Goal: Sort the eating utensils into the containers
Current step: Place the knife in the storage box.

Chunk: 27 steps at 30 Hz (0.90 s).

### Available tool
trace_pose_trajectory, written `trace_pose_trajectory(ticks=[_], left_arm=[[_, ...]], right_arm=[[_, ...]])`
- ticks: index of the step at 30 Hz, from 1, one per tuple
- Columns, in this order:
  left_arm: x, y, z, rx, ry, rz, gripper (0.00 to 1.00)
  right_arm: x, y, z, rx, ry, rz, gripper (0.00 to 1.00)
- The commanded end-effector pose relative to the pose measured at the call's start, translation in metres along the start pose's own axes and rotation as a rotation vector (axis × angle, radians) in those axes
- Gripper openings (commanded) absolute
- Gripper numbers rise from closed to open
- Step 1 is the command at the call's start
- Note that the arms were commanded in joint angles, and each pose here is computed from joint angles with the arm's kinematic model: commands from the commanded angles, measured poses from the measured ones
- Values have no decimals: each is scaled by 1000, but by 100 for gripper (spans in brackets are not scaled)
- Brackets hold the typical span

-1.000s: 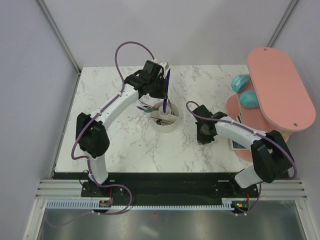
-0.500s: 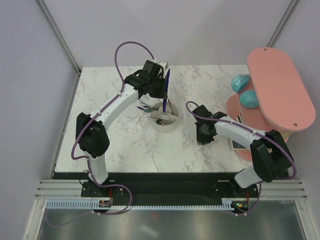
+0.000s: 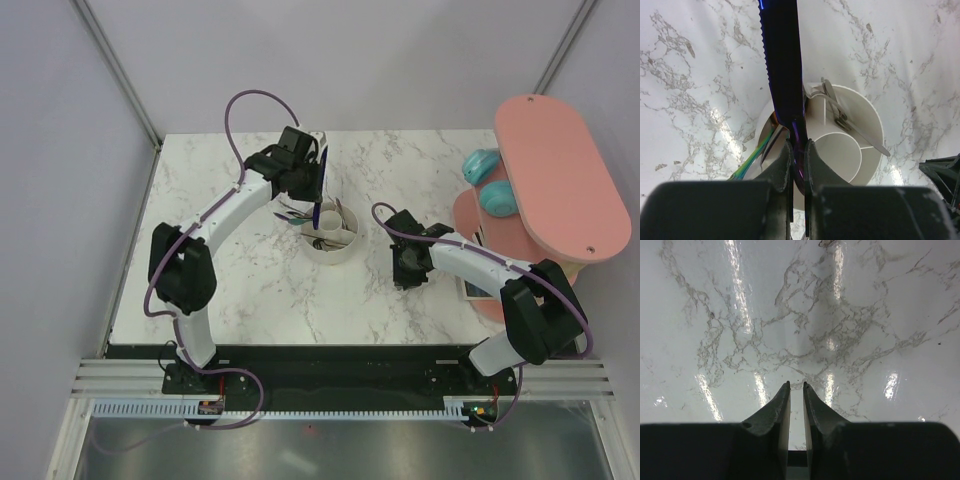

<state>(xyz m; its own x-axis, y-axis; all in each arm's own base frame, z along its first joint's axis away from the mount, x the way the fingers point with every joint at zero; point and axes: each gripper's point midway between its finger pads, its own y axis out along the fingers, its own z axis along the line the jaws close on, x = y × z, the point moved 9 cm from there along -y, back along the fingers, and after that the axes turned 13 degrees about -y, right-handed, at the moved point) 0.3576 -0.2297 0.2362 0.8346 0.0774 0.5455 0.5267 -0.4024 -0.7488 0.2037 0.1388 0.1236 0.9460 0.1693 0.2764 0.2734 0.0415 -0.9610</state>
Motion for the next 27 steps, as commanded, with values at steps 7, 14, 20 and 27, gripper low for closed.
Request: trace_pose_trajectory(ticks=[7, 14, 20, 27], left_arm=[[17, -31, 3, -31, 58, -146, 2], [12, -33, 7, -33, 72, -168, 2], [-7, -26, 16, -39, 77, -138, 2], [-22, -26, 22, -67, 82, -153, 2]], right_arm=[[7, 2, 3, 17, 6, -10, 23], [7, 2, 4, 18, 4, -7, 23], [7, 2, 4, 18, 6, -7, 23], [9, 3, 5, 19, 7, -5, 23]])
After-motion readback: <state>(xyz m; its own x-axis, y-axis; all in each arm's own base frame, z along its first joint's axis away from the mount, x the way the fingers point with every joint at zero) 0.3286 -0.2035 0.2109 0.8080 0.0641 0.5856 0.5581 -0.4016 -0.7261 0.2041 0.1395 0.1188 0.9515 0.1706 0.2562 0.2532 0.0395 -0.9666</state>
